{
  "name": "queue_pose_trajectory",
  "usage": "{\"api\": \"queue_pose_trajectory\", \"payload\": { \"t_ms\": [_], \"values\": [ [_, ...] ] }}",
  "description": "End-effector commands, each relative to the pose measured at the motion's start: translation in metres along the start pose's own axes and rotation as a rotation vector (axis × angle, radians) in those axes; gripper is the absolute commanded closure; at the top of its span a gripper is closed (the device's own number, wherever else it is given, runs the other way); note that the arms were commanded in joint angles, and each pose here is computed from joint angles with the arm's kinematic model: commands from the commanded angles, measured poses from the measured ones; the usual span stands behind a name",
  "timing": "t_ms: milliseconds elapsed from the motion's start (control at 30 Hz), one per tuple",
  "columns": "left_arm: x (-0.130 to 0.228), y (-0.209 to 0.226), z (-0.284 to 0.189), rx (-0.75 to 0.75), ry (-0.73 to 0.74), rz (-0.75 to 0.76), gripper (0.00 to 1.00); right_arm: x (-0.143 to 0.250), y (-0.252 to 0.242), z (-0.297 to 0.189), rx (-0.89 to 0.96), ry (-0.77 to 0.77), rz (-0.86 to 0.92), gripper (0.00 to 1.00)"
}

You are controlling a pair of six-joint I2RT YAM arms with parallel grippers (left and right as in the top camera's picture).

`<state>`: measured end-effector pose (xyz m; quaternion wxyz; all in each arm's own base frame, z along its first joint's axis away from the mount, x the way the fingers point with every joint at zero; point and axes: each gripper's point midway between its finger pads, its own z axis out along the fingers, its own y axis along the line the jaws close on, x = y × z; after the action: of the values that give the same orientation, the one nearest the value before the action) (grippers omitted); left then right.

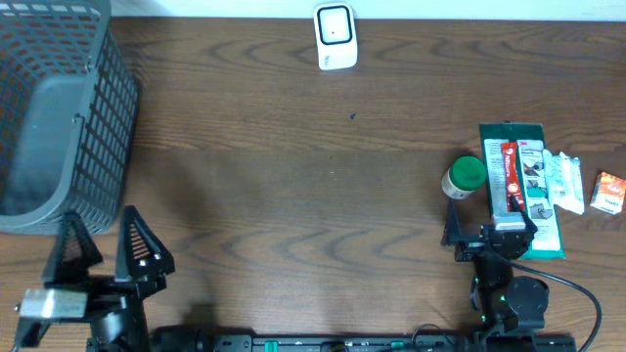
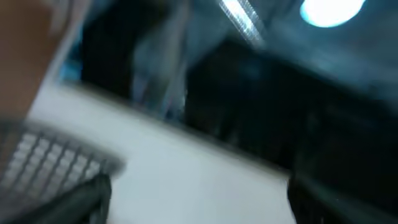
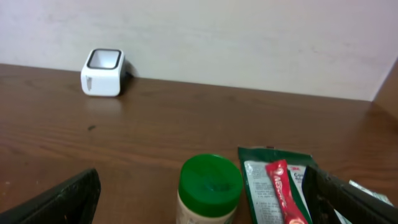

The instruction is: Scan the item barcode

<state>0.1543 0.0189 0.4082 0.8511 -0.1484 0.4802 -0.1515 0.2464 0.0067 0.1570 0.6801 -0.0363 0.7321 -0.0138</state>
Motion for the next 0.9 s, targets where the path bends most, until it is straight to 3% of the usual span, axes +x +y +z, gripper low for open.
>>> {"api": "queue_pose_trajectory", "payload": {
  "t_ms": [0,100,233,333,633,867],
  "values": [
    [0.006,0.003,0.002,0.065,-0.138,-0.004,0.12,0.001,-0.005,0.000,0.022,0.002,-0.012,0.01],
    [0.019,0.008,-0.002,0.106,-0.214,-0.010,0.12,0.001,-0.005,0.000,0.022,0.002,-0.012,0.01],
    [0.073,0.035,-0.003,0.058,-0.116,-0.005,0.12,0.001,-0.005,0.000,0.022,0.002,-0.012,0.01],
    [0.092,0.044,-0.004,0.040,-0.077,-0.003,0.12,0.001,-0.005,0.000,0.022,0.002,-0.012,0.01],
    [0.189,0.090,-0.018,-0.144,0.311,0.019,0.12,0.001,-0.005,0.000,0.022,0.002,-0.012,0.01],
    [0.239,0.117,-0.047,-0.242,0.550,0.088,0.12,0.001,-0.005,0.000,0.022,0.002,-0.012,0.01]
  ]
}}
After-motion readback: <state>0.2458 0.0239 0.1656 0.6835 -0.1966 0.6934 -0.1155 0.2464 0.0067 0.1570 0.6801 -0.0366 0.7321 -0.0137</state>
